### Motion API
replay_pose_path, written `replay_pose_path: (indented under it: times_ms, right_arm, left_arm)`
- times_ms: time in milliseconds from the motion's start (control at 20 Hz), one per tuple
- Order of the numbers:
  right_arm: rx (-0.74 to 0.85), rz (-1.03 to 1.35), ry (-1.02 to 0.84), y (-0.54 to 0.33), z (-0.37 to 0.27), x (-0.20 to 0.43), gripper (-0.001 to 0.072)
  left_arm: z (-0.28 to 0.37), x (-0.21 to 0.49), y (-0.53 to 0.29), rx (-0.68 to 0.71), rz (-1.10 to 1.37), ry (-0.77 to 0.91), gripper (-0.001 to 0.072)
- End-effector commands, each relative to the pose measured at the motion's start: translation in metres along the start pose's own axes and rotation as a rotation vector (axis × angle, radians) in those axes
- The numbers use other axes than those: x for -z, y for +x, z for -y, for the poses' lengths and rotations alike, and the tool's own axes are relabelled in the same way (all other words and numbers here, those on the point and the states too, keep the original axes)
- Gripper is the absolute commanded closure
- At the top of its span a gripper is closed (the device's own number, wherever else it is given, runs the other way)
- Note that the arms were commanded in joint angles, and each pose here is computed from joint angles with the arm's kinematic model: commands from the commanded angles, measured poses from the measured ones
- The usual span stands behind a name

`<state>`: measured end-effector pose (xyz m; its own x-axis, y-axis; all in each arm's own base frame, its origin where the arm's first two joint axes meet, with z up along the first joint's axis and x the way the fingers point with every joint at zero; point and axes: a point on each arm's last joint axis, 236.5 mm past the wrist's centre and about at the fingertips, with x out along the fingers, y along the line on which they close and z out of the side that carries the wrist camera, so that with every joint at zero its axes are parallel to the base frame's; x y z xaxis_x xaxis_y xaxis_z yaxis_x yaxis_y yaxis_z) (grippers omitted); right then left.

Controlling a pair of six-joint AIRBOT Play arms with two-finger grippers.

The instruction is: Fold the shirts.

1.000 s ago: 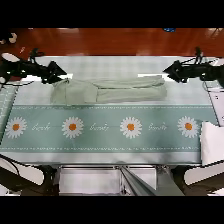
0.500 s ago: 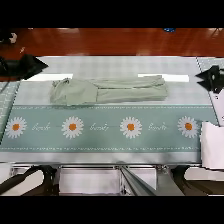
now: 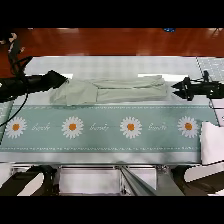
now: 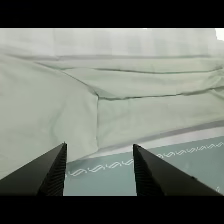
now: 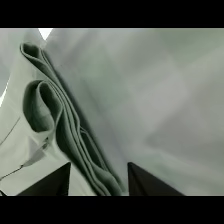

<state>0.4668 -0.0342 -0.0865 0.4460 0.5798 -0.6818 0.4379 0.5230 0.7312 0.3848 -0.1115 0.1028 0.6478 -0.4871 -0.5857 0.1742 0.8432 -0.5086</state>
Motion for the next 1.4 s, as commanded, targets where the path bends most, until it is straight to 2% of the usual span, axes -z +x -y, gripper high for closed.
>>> replay_pose_path:
  times_ms: [0, 500, 550, 600, 650, 700, 900, 1050, 1100, 1150, 1200, 1350]
  right_arm:
    - [-0.024, -0.057, -0.017, 0.033, -0.017, 0.003, 0.0293]
    - [-0.050, -0.074, -0.077, 0.066, -0.060, 0.002, 0.0302]
    - [-0.051, -0.077, -0.089, 0.068, -0.065, 0.003, 0.0359]
    - [-0.051, -0.081, -0.102, 0.071, -0.068, 0.006, 0.0465]
    - [-0.054, -0.082, -0.130, 0.073, -0.071, 0.008, 0.0634]
    - [-0.059, -0.089, -0.155, 0.075, -0.073, 0.011, 0.0681]
    - [-0.074, -0.149, -0.192, 0.060, -0.085, 0.028, 0.0682]
    - [-0.007, -0.139, -0.296, 0.028, -0.097, 0.043, 0.0683]
    - [0.023, -0.109, -0.338, 0.011, -0.100, 0.045, 0.0683]
    - [0.048, -0.085, -0.375, -0.006, -0.104, 0.049, 0.0683]
    - [0.074, -0.063, -0.417, -0.024, -0.107, 0.055, 0.0683]
    - [0.107, -0.015, -0.495, -0.073, -0.118, 0.085, 0.0683]
  left_arm:
    - [0.001, 0.001, 0.004, -0.001, 0.009, 0.000, 0.0200]
    - [-0.001, 0.003, 0.007, -0.003, 0.000, -0.005, 0.0200]
    - [-0.001, 0.003, 0.007, -0.003, 0.000, -0.005, 0.0200]
    - [-0.001, 0.003, 0.007, -0.004, 0.000, -0.006, 0.0200]
    - [-0.001, 0.004, 0.008, -0.004, -0.003, -0.007, 0.0200]
    - [-0.002, 0.004, 0.008, -0.004, -0.004, -0.008, 0.0200]
    - [0.000, 0.009, 0.008, 0.002, -0.025, -0.008, 0.0202]
    - [0.005, 0.015, 0.009, 0.016, -0.049, 0.018, 0.0215]
    - [0.007, 0.016, 0.010, 0.019, -0.053, 0.020, 0.0266]
    - [0.009, 0.017, 0.011, 0.024, -0.056, 0.023, 0.0485]
    - [0.015, 0.019, 0.012, 0.039, -0.058, 0.024, 0.0674]
    - [0.046, 0.026, 0.022, 0.099, -0.062, 0.047, 0.0686]
